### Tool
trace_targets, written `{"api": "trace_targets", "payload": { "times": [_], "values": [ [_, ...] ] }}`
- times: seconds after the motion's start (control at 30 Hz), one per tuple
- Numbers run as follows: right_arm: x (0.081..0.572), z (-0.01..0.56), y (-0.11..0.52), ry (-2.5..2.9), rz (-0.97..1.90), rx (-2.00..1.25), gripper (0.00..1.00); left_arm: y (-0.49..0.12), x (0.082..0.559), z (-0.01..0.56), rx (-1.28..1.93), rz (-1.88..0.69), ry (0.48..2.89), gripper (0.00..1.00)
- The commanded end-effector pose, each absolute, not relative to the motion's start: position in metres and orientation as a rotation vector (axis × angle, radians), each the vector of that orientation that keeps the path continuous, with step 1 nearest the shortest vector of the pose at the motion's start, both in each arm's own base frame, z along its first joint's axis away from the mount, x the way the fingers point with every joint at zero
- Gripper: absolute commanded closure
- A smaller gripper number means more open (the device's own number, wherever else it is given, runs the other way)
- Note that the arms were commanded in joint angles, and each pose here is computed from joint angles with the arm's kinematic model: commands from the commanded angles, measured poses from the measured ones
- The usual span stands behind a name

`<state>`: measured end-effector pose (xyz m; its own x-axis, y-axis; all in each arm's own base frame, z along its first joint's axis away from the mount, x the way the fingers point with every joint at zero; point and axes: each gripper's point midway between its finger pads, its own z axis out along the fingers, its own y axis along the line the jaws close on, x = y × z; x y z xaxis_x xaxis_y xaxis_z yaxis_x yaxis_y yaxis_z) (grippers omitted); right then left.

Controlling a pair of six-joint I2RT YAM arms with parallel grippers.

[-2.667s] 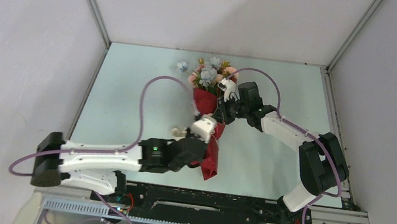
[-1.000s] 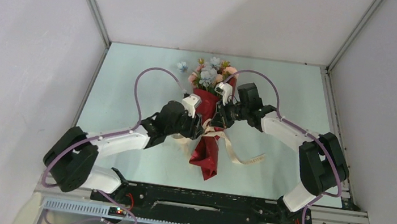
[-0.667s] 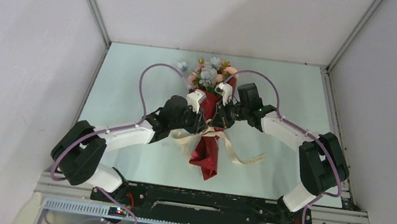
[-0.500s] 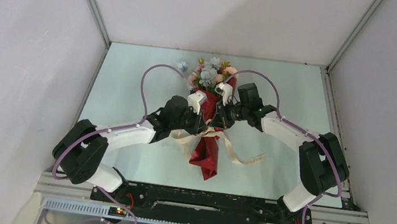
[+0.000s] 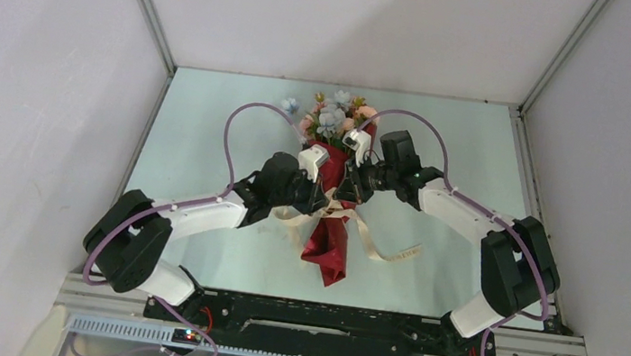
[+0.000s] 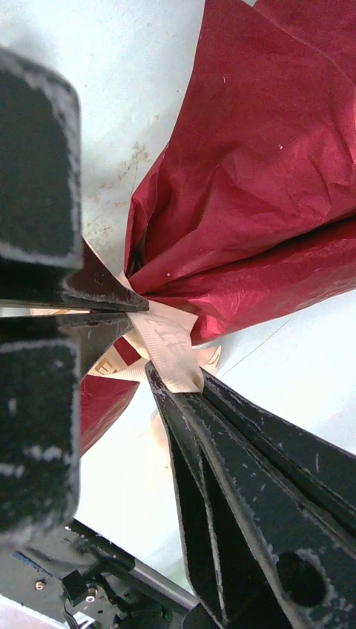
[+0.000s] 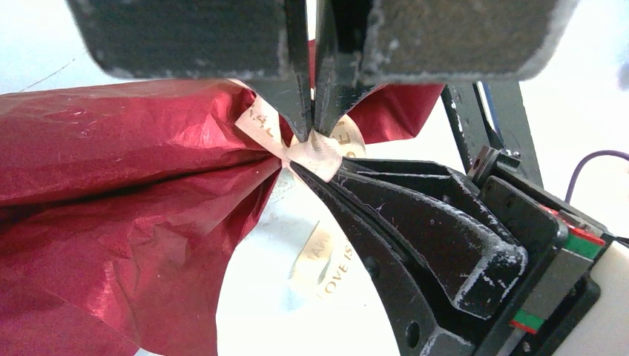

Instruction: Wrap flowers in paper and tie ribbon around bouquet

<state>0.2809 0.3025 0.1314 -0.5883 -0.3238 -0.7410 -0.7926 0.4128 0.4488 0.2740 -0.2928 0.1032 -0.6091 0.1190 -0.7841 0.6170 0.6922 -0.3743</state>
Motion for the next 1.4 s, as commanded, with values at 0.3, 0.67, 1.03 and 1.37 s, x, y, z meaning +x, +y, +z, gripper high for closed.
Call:
{"api": "trace_targets", "payload": {
  "times": [0.3,0.67,1.03,1.37],
  "values": [
    [0.284,0.133,0.291,2.138,0.985,-0.931,0.89,-0.276,0.284,0.180,0.345,-0.820,1.988,1.00],
    [0.272,0.120,0.262,2.164,0.883,-0.829,0.37,-0.275,0.277,0.188,0.318,-0.831,2.009,1.00],
    [0.272,0.075,0.247,2.193,0.831,-0.897,0.24,-0.279,0.267,0.187,0.309,-0.862,2.016,1.00],
    [0.286,0.041,0.255,2.294,0.803,-0.917,0.27,-0.284,0.267,0.186,0.300,-0.882,2.017,1.00]
  ]
}}
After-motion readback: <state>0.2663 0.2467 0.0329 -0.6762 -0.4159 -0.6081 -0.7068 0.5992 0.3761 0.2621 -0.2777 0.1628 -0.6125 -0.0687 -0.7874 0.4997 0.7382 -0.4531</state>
